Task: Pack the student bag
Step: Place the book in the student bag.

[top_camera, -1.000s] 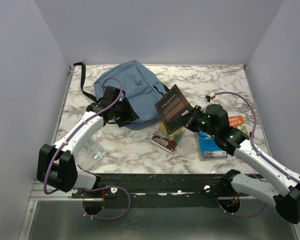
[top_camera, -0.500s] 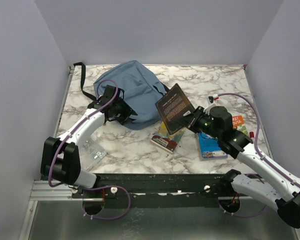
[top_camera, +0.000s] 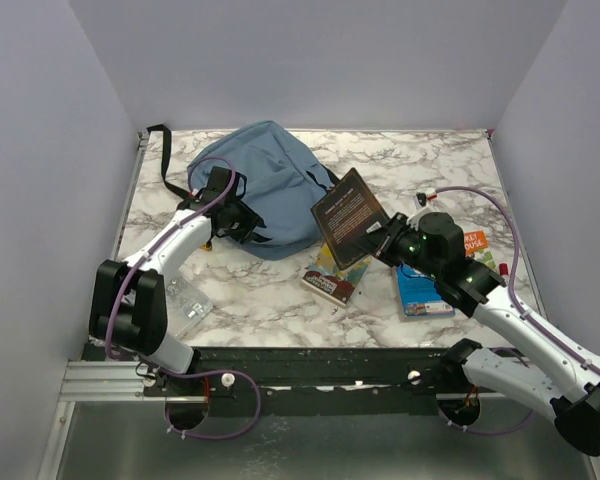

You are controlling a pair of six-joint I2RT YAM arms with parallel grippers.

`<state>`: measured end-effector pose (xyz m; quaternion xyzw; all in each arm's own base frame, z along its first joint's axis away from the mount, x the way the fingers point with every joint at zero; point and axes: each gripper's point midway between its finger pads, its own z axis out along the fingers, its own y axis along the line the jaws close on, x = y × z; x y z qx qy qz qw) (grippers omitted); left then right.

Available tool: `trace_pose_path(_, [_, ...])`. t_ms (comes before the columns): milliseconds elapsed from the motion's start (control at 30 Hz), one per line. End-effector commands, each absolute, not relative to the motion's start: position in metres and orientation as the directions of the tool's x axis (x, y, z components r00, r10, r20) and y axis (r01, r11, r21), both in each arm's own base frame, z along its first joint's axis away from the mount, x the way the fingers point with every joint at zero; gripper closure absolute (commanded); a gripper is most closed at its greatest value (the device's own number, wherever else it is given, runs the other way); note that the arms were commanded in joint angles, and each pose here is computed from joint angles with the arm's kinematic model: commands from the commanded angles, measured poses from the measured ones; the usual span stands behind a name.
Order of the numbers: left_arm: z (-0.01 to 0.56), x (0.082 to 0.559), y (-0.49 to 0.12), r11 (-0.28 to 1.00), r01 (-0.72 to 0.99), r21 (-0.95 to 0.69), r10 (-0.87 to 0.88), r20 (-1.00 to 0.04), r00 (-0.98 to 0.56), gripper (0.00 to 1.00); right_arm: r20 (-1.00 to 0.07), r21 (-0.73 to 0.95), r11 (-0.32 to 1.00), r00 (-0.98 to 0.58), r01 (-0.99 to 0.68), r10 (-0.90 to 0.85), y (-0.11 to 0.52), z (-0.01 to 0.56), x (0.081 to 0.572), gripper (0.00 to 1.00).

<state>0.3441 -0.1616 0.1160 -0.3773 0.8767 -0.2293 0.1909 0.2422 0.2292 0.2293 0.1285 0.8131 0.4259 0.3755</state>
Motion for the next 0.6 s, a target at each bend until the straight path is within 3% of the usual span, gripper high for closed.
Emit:
trace_pose_path(0, [0.108, 0.352, -0.160, 0.608, -0.592, -0.529, -0.758, -0.164, -0.632, 0.61, -0.513, 0.807, 0.569, -0.666, -0.158, 0.542, 0.234, 0.246, 0.246, 1.00])
trace_pose_path(267, [0.089, 0.342, -0.166, 0.592, -0.624, -0.510, -0.760, -0.097, -0.642, 0.51, -0.514, 0.799, 0.582, -0.680, -0.155, 0.524, 0.238, 0.243, 0.248, 1.00])
trace_pose_path(567, [0.075, 0.322, -0.157, 0.574, -0.693, -0.437, -0.790, -0.071, -0.610, 0.50, -0.516, 0.796, 0.587, -0.670, -0.147, 0.534, 0.233, 0.241, 0.248, 0.99])
